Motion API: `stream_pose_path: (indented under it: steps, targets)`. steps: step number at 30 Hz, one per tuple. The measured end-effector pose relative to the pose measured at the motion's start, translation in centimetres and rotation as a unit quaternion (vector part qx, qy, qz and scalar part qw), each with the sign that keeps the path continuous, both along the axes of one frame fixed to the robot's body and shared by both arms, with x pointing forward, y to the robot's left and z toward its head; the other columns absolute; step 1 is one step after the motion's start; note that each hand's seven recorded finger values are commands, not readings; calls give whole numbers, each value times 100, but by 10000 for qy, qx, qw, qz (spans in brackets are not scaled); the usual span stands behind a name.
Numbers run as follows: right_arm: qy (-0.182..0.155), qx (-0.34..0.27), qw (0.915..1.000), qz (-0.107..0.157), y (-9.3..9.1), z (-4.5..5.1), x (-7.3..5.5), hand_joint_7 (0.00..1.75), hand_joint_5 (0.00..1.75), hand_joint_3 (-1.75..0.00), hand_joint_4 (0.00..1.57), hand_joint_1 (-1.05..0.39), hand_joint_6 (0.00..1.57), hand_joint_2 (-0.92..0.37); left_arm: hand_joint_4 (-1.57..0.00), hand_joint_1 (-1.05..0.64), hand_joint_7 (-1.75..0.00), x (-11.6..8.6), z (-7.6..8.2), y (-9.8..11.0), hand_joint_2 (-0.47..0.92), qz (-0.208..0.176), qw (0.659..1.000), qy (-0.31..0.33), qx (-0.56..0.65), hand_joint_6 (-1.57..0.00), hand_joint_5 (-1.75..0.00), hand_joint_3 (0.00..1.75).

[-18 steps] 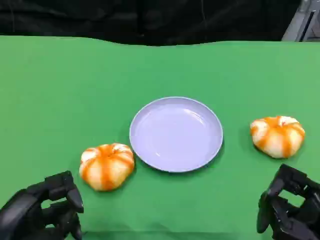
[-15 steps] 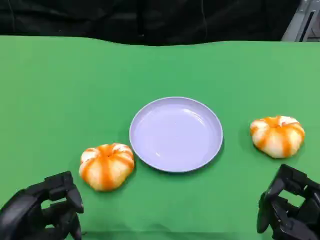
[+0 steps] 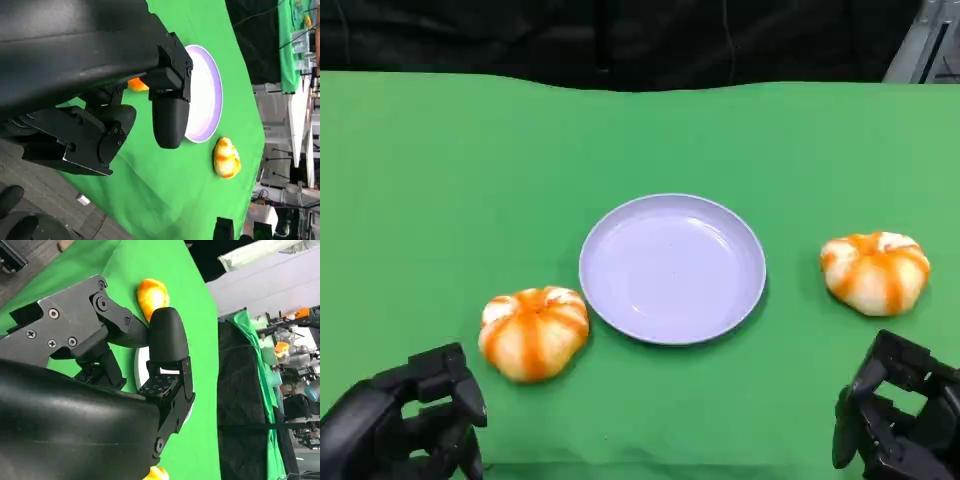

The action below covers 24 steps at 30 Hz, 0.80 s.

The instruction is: Grasp the bread from the table and place it into the plate.

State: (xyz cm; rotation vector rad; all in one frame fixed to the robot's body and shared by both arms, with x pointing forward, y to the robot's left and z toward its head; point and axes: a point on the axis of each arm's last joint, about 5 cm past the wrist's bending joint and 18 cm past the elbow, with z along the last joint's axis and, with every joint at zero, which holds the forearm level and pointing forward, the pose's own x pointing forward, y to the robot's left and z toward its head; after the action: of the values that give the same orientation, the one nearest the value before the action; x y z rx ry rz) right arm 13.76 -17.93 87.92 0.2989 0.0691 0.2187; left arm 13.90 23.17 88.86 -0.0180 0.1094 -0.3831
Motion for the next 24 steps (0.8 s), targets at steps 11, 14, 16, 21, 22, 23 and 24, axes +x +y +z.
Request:
stream_pose_path:
  steps: [11,14,16,21,22,23,24]
  targets:
    - [11,-18,10000,17,8,-8,19,161,175,-101,88,-18,74,-65,-21,-86,-1,-6,103,-240,92,1213,9105,-2322,3201,-56,-9,6]
    - [5,-16,10000,37,8,-22,37,160,175,-100,87,-18,75,-66,-18,-91,0,62,120,-330,92,1053,8554,-2847,4196,-52,-7,8]
    - [-115,-46,9999,40,5,-18,53,160,175,-99,87,-17,75,-66,-17,-91,0,150,138,-390,92,818,8074,-3228,4870,-50,-6,8]
    - [-201,-117,9997,36,-4,-23,68,160,175,-98,87,-17,75,-66,-14,-94,0,344,115,-474,92,641,7599,-3536,5417,-42,-3,11]
    - [-213,-125,9997,32,-4,-23,68,161,175,-98,87,-17,75,-66,-13,-95,0,387,77,-489,92,598,7590,-3490,5464,-40,-3,13]
    - [-236,-136,9996,31,-4,-20,69,161,175,-98,87,-17,76,-66,-13,-96,0,436,31,-499,92,565,7612,-3403,5491,-40,-2,14]
    - [-251,-141,9996,32,-3,-18,71,161,175,-99,87,-17,76,-66,-14,-96,0,474,-14,-506,92,527,7638,-3303,5521,-39,-2,15]
